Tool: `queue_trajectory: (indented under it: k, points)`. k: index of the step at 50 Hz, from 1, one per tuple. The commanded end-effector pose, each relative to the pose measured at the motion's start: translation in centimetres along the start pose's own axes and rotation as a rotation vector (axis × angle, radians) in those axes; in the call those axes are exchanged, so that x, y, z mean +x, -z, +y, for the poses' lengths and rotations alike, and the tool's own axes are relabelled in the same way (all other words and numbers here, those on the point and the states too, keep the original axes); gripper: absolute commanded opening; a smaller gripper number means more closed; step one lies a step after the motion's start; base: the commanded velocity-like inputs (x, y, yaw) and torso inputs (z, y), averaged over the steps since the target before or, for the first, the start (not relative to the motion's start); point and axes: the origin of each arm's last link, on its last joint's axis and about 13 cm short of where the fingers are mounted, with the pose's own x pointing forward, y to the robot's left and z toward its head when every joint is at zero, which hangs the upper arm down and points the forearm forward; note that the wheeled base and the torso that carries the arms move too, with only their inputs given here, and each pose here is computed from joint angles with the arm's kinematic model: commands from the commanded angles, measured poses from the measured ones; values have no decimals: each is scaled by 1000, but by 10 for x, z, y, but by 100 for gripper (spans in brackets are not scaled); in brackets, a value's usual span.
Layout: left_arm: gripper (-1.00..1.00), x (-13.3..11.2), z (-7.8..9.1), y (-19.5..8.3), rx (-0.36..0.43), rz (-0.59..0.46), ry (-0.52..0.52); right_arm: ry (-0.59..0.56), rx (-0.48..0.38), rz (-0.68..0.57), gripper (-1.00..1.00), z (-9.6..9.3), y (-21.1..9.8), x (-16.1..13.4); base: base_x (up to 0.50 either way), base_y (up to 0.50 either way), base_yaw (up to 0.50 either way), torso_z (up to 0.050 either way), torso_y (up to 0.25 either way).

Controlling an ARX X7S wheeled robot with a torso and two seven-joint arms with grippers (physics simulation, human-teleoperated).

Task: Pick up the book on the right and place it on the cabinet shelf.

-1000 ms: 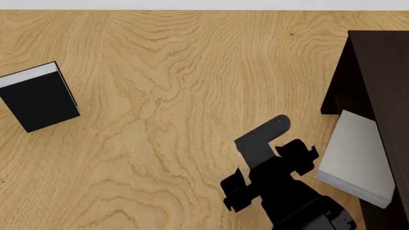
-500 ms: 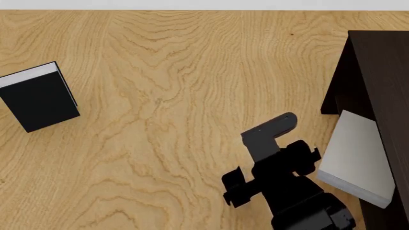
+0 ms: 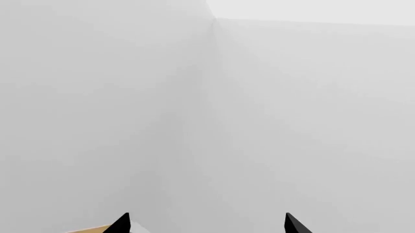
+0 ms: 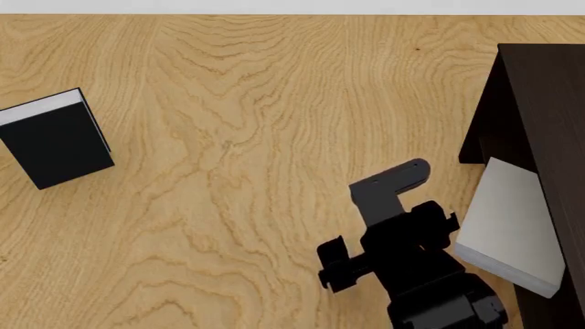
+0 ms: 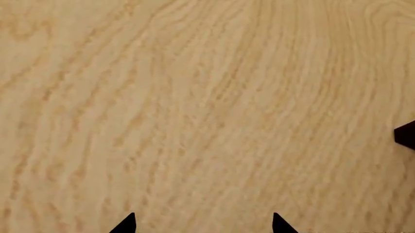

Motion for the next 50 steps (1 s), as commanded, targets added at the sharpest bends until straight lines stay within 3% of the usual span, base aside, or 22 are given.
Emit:
queue_trajectory:
  k: [1,50]
  points:
    - [100,0,0,0,0,2,0,16,25,22,100,-5,1,0,0,0,0,0,0]
    - [100,0,0,1,-4,0,-1,114,88,86,100,-25,14,-15,0,0,-3,0,0]
